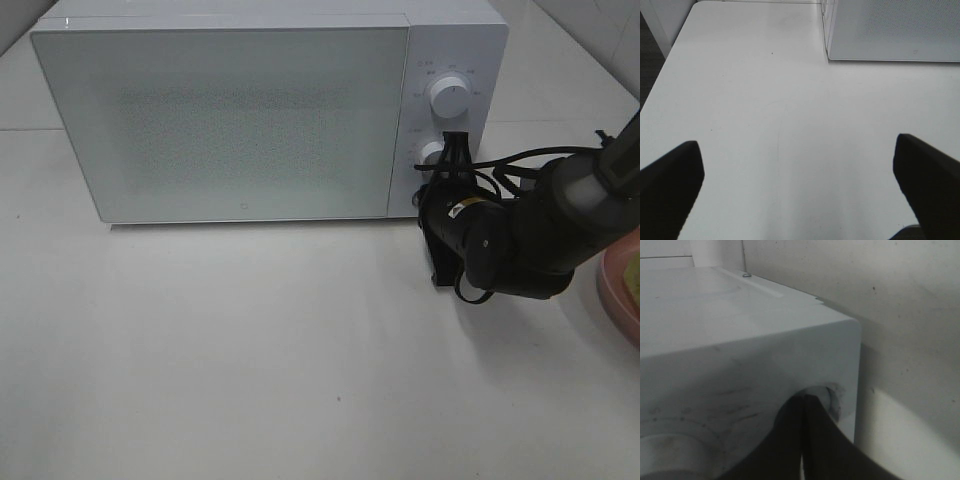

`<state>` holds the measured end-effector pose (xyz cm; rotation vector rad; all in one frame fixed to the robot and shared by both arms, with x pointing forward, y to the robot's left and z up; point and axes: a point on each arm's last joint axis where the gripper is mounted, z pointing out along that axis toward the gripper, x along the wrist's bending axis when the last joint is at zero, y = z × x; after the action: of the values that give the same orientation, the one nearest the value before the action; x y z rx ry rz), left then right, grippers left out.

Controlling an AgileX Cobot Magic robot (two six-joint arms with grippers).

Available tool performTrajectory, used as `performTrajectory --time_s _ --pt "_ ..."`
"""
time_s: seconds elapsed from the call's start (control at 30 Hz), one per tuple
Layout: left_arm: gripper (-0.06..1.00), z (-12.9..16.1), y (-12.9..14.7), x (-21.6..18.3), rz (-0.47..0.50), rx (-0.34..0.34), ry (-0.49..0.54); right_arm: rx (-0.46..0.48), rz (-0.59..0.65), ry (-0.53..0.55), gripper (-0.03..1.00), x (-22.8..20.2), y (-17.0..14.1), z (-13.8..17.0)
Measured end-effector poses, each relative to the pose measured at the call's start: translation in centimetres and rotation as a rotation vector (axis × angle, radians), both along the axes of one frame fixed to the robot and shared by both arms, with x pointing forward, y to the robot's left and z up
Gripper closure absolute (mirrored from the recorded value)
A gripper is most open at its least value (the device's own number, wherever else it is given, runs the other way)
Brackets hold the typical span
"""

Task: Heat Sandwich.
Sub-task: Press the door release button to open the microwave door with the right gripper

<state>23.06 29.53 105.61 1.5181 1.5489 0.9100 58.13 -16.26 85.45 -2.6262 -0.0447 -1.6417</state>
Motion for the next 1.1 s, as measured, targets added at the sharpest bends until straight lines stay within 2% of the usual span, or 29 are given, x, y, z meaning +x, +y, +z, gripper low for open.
performTrajectory --time_s 0.17,1.1 --pt "-0.03 0.00 0.00 0.00 0.000 0.000 0.000 -0.013 -0.008 -0.042 0.96 0.26 0.30 -0.74" --pt "-0.03 0.00 0.00 0.00 0.000 0.000 0.000 -0.004 -0.004 0.007 0.96 0.38 0.52 -1.07"
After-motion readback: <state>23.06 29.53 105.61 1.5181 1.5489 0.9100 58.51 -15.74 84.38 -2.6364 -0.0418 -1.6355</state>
